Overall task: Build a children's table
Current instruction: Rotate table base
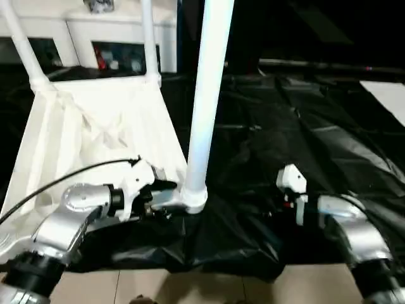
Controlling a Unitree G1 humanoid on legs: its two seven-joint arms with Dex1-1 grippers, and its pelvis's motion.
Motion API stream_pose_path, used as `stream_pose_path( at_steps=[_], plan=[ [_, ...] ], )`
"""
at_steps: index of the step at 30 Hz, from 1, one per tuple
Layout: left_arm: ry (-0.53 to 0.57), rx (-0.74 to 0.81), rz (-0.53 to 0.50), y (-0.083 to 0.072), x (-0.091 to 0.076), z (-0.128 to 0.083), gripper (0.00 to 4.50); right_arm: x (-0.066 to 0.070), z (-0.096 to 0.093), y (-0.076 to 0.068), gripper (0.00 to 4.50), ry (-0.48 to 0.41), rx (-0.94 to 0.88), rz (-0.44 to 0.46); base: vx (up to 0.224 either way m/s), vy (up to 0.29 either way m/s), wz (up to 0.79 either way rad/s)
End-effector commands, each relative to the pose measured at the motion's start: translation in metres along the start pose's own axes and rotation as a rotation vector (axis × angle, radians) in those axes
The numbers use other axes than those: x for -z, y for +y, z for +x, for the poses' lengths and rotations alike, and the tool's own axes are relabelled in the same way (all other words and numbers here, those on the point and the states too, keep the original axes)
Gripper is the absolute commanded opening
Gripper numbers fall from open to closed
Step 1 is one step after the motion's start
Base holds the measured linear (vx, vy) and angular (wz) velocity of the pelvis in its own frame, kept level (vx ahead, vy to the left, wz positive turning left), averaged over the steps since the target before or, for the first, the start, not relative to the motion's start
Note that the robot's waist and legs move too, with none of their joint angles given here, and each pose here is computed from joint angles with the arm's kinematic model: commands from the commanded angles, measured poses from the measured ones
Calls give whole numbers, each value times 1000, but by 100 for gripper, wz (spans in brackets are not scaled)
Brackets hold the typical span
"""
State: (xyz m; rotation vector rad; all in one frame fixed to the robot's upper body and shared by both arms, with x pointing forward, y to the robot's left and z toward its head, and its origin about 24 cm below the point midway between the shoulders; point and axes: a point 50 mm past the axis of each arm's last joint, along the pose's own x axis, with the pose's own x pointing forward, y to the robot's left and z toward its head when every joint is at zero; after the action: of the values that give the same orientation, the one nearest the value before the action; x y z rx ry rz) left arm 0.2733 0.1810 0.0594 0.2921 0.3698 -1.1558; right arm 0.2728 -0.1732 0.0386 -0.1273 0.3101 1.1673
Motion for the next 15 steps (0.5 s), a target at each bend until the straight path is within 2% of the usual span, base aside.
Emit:
stream_pose_path(
  at_steps=[1,3,5,15],
  plan=[
    [36,-20,12,6,3,-8,280,-7,-2,0,319,-2,-18,-12,0,0,0],
    [81,-22,28,8,5,-11,277,-9,-2,1,319,9,-31,-21,0,0,0],
    [116,-24,38,10,7,-14,249,-10,-2,1,319,18,-39,-24,0,0,0],
    [172,-17,30,15,13,-20,166,-14,-3,6,319,36,-67,-11,0,0,0]
  ],
)
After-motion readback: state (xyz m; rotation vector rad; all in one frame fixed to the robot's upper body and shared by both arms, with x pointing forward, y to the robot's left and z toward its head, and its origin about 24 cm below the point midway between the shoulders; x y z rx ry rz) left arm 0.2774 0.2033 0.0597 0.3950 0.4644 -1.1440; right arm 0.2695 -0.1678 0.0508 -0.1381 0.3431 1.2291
